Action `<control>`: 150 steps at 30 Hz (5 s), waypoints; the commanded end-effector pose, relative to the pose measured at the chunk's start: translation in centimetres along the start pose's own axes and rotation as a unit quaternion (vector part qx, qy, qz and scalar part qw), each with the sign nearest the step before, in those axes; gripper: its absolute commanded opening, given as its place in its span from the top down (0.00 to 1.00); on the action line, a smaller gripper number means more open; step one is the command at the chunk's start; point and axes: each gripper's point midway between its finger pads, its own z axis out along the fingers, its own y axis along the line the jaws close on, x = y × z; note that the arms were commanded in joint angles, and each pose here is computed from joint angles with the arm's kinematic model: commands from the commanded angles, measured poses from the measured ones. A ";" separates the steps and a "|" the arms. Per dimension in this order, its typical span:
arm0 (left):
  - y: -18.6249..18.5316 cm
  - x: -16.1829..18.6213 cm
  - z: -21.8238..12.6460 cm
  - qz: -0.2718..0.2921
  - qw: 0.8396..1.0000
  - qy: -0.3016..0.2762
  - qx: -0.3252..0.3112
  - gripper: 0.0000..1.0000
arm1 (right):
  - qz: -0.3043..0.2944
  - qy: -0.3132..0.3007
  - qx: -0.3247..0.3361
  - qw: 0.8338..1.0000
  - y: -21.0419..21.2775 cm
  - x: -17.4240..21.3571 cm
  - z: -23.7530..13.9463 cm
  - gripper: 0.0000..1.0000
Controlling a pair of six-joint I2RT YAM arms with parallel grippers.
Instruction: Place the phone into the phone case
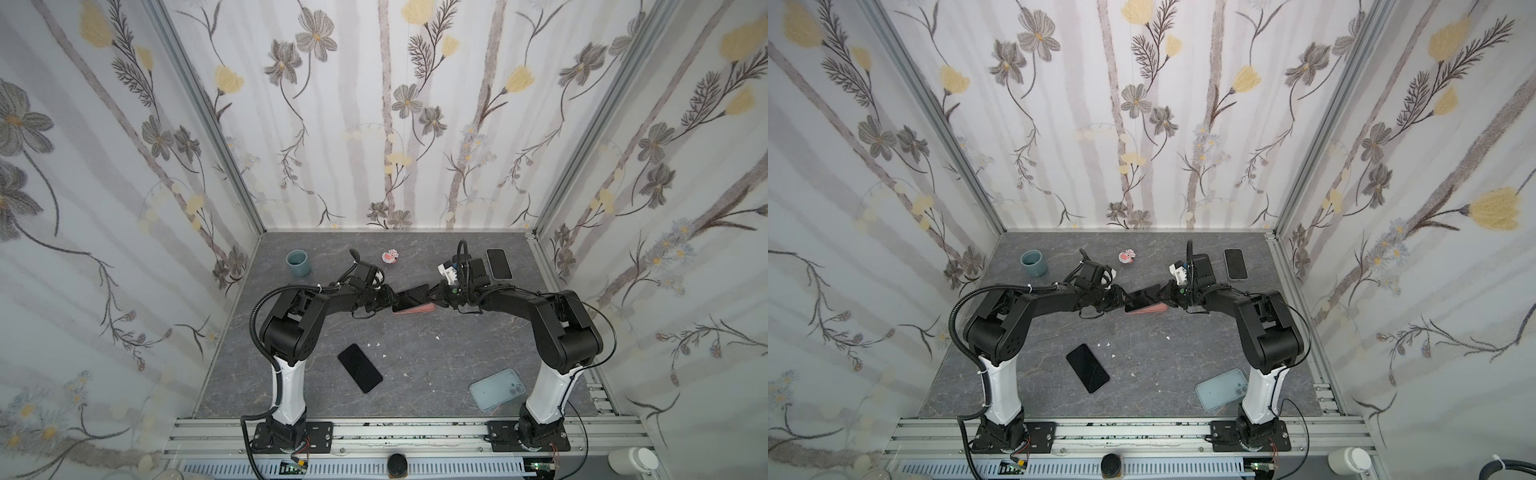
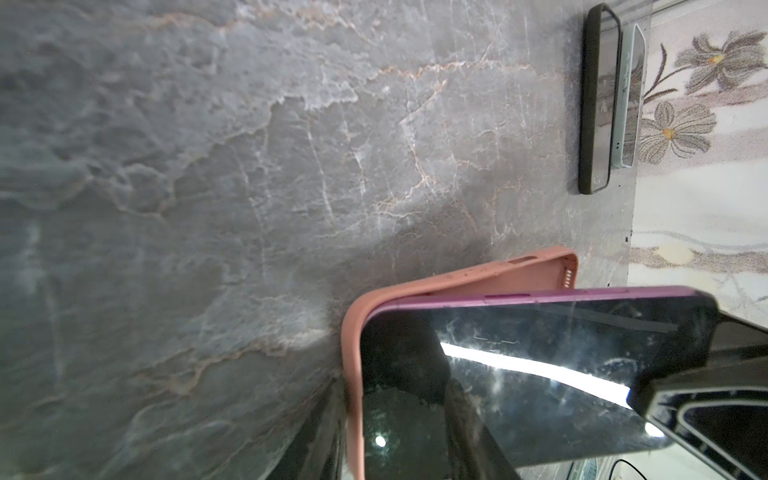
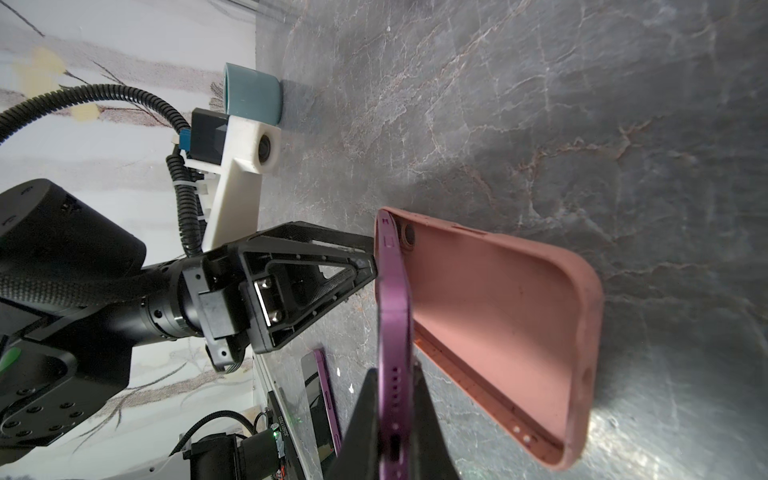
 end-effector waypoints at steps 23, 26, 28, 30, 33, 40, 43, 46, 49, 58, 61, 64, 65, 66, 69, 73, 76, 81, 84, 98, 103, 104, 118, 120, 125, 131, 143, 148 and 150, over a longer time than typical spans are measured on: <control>1.2 1.7 0.0 0.017 0.999 0.025 -0.028 0.60 | -0.018 0.004 0.159 0.987 -3.3 0.5 -1.0 0.56; 1.1 1.6 -0.2 0.023 0.999 0.023 -0.032 0.60 | -0.026 0.003 0.183 0.983 -3.6 0.4 -1.8 0.55; 1.2 1.5 -0.2 0.025 0.999 0.023 -0.035 0.60 | -0.032 0.001 0.198 0.980 -3.7 0.4 -2.3 0.54; 1.3 1.6 -0.1 0.025 0.999 0.025 -0.037 0.62 | -0.037 -0.001 0.208 0.977 -3.8 0.3 -2.7 0.55; 1.4 1.7 0.1 0.026 0.999 0.029 -0.038 0.65 | -0.041 0.004 0.218 0.975 -4.2 0.6 -2.9 0.60; 1.5 2.1 0.1 0.027 0.998 0.036 -0.040 0.66 | -0.035 0.020 0.225 0.974 -5.4 1.1 -2.2 0.73; 1.7 2.3 0.2 0.027 0.998 0.038 -0.041 0.67 | -0.035 0.025 0.223 0.974 -5.6 1.2 -1.9 0.78; 1.8 2.5 0.3 0.025 0.998 0.041 -0.042 0.67 | -0.033 0.030 0.222 0.974 -5.9 1.4 -1.6 0.85; 1.9 2.7 0.4 0.024 0.998 0.043 -0.041 0.67 | -0.033 0.040 0.209 0.976 -5.8 1.8 -1.1 0.95; 1.8 3.7 0.8 0.026 0.997 0.054 -0.040 0.67 | -0.036 0.068 0.221 0.972 -6.7 3.1 -0.4 0.94; 1.7 3.9 0.8 0.028 0.997 0.055 -0.039 0.67 | -0.037 0.072 0.235 0.969 -7.2 3.4 -0.4 0.93; 1.5 4.0 0.7 0.029 0.997 0.054 -0.038 0.67 | -0.037 0.082 0.252 0.964 -7.9 4.0 -0.5 0.93; 1.6 4.0 0.7 0.029 0.997 0.054 -0.040 0.67 | -0.038 0.085 0.257 0.962 -8.1 4.1 -0.5 0.93; 1.6 4.0 0.7 0.029 0.997 0.055 -0.040 0.67 | -0.037 0.090 0.267 0.959 -8.5 4.4 -0.6 0.93; 1.7 4.1 0.7 0.030 0.997 0.055 -0.042 0.67 | -0.040 0.103 0.292 0.950 -9.3 5.1 -0.9 0.93; 1.8 4.2 0.6 0.029 0.997 0.057 -0.044 0.67 | -0.048 0.117 0.322 0.938 -10.1 6.0 -1.1 0.91; 1.9 4.2 0.6 0.030 0.997 0.055 -0.046 0.67 | -0.046 0.127 0.333 0.933 -10.8 6.8 -1.1 0.90; 1.9 4.3 0.3 0.032 0.997 0.054 -0.047 0.67 | -0.036 0.139 0.345 0.927 -11.9 7.8 -1.1 0.91; 1.8 4.3 0.3 0.032 0.997 0.053 -0.047 0.67 | -0.036 0.138 0.349 0.926 -11.9 7.7 -1.1 0.92; 0.9 2.8 -0.7 0.042 0.998 0.019 -0.046 0.68 | -0.083 0.053 0.313 0.945 -4.2 1.4 -2.5 0.82; 0.5 2.1 -1.2 0.045 0.998 0.008 -0.048 0.67 | -0.089 0.037 0.313 0.945 -3.1 0.8 -3.5 0.73; 0.4 2.0 -1.3 0.047 0.998 0.006 -0.048 0.67 | -0.091 0.034 0.312 0.945 -2.9 0.7 -3.7 0.72; 0.6 2.3 -1.3 0.043 0.998 0.016 -0.052 0.65 | -0.080 0.024 0.284 0.955 -3.4 1.1 -4.0 0.78; 0.6 2.4 -1.2 0.044 0.997 0.020 -0.053 0.65 | -0.077 0.029 0.278 0.957 -3.8 1.2 -3.6 0.78; 0.7 2.6 -1.0 0.050 0.997 0.030 -0.057 0.66 | -0.070 0.042 0.259 0.962 -4.3 1.5 -2.2 0.79; 1.1 2.8 -0.8 0.048 0.996 0.035 -0.061 0.66 | -0.059 0.056 0.268 0.960 -6.2 2.3 -1.5 0.83; 1.3 2.8 -0.6 0.046 0.996 0.035 -0.064 0.66 | -0.037 0.076 0.319 0.944 -9.8 4.1 -1.8 0.94; 1.1 2.6 -0.5 0.046 0.996 0.035 -0.062 0.66 | -0.025 0.093 0.326 0.941 -11.0 5.4 -1.7 0.96; 1.2 2.6 -0.5 0.046 0.996 0.035 -0.064 0.66 | -0.023 0.097 0.331 0.939 -11.5 5.8 -1.8 0.96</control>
